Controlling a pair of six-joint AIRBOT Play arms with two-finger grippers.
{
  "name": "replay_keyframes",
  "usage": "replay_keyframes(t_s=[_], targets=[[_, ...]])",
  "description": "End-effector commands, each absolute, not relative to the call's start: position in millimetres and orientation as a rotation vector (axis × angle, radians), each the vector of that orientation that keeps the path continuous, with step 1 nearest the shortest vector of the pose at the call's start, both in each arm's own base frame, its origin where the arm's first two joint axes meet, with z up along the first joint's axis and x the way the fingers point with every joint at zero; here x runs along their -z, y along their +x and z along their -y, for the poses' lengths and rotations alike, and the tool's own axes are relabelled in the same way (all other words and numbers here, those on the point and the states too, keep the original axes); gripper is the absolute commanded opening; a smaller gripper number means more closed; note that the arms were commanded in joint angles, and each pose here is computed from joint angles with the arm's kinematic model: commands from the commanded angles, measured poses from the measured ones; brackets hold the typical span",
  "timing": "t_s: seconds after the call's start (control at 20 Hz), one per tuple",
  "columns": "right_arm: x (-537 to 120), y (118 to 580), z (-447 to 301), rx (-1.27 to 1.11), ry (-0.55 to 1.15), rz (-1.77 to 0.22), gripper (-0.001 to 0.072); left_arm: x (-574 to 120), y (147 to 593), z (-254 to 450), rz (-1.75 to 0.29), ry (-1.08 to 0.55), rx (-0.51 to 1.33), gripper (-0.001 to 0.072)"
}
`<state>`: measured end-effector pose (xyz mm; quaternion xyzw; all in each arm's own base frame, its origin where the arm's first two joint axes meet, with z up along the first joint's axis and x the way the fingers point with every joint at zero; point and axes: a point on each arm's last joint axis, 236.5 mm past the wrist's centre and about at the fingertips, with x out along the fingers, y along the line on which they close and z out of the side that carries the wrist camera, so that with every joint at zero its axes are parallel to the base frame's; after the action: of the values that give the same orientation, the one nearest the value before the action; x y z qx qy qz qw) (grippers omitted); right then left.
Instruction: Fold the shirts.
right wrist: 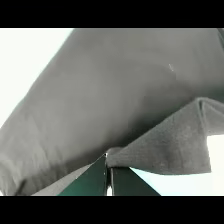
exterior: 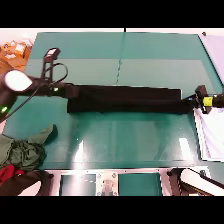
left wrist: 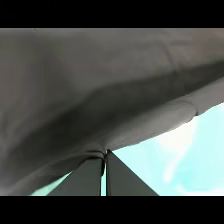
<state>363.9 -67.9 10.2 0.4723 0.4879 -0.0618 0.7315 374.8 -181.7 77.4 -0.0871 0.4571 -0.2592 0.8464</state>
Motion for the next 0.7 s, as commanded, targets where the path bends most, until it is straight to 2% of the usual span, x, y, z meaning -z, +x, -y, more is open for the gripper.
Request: replay_keyframes(t_s=[0.0,0.15,0.2,0.25,0.3,0.35,0.45,0.65], targets=[[16.7,406.1,70.2,0.131,1.073,-1.076,0.0022,-31.2,421.4,191.8,-1.007,-0.169,0.559,0.0030],[46.5,439.8,79.4,0.146,1.118,-1.082,0.0022,-2.3,470.3,194.8,-0.990,-0.174,0.520,0.0030],[54.9,453.1,86.2,0.152,1.131,-1.074,0.0052,4.3,484.3,195.6,-0.977,-0.170,0.511,0.0030],[61.7,467.8,95.6,0.162,1.134,-1.057,0.0238,9.0,500.6,195.9,-0.953,-0.175,0.494,0.0055],[63.7,482.5,107.2,0.156,1.105,-1.032,0.0423,7.5,515.3,193.8,-0.915,-0.167,0.477,0.0363],[59.6,493.5,118.4,0.128,1.062,-1.014,0.0449,-1.5,533.2,183.9,-0.852,-0.153,0.435,0.0698],[40.8,493.9,135.4,0.039,0.973,-1.026,0.0449,-26.5,548.8,163.1,-0.817,-0.237,0.375,0.0701],[47.6,436.1,168.5,-0.010,0.809,-1.205,0.0449,-44.0,530.3,133.8,-0.957,-0.290,0.391,0.0701]])
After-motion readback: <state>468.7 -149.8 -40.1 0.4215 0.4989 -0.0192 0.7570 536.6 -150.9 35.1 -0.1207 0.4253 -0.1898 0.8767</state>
